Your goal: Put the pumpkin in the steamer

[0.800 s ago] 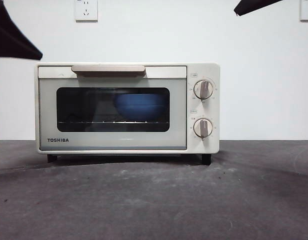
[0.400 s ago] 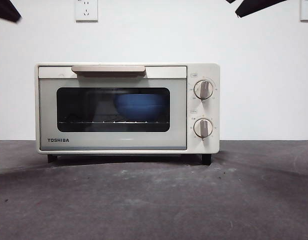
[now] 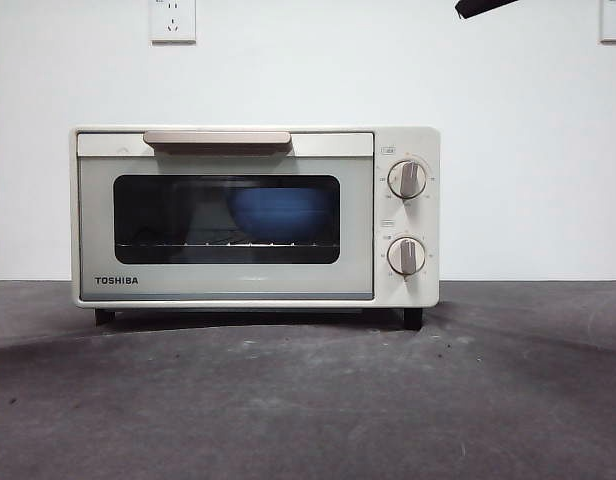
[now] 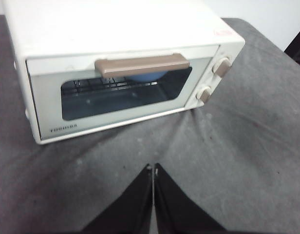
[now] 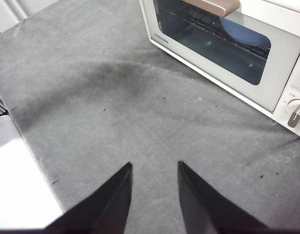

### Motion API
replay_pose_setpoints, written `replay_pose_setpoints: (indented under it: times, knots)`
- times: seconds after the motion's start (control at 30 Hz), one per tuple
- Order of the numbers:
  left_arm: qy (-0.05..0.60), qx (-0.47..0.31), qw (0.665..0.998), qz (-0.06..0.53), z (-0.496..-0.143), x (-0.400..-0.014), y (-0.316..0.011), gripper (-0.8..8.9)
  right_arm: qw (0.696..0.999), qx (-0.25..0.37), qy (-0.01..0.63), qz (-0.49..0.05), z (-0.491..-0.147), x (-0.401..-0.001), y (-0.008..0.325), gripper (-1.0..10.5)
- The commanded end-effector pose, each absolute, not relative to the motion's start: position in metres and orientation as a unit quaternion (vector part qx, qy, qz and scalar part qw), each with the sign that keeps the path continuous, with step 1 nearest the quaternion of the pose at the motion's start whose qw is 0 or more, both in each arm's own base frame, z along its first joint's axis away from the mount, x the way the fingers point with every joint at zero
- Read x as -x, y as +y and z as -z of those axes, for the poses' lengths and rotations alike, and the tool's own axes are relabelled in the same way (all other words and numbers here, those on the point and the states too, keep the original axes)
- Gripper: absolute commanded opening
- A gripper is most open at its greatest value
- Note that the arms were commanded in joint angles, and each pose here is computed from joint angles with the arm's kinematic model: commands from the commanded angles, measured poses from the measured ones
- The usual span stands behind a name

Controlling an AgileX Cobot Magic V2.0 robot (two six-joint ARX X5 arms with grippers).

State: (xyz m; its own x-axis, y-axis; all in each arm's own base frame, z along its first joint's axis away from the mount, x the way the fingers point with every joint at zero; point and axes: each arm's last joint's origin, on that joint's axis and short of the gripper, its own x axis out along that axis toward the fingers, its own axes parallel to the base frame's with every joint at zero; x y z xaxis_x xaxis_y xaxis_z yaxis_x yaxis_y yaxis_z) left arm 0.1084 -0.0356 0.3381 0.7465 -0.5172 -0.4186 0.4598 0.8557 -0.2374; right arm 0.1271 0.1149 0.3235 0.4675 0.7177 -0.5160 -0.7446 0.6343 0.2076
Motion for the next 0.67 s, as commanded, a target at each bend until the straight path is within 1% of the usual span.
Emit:
replay_pose_setpoints:
  times: [0.03,0.43,0.47,0.5,0.53,0.67]
  knots:
    - [0.232,0.052,0.935,0.264,-0.3436,-0.1081,-0.0358,0.15,0.858,0.018,0.283,-0.428,-0.3265,-0.1277,0.1168,1.5]
    - [0.233,0.053,0.935,0.264,-0.3435,-0.1082,-0.0358,0.15,0.860,0.015,0.273,-0.430,-0.3284,-0.1286,0.1175,1.4]
    - [0.233,0.053,0.935,0.264,-0.3435,-0.1081,-0.0358,0.16,0.860,0.015,0.273,-0.430,-0.3283,-0.1285,0.1175,1.0]
    - [0.233,0.053,0.935,0.264,-0.3435,-0.1081,-0.0358,0.16,0.860,0.015,0.273,-0.430,-0.3283,-0.1285,0.1175,0.4]
    - [0.233,0.053,0.935,0.264,-0.3434,-0.1081,-0.0358,0.16,0.860,0.015,0.273,-0.430,-0.3284,-0.1286,0.1175,0.0]
    - [0.233,0.053,0.935,0.264,-0.3436,-0.1081,-0.0358,0.18,0.860,0.015,0.273,-0.430,-0.3284,-0.1286,0.1175,0.1]
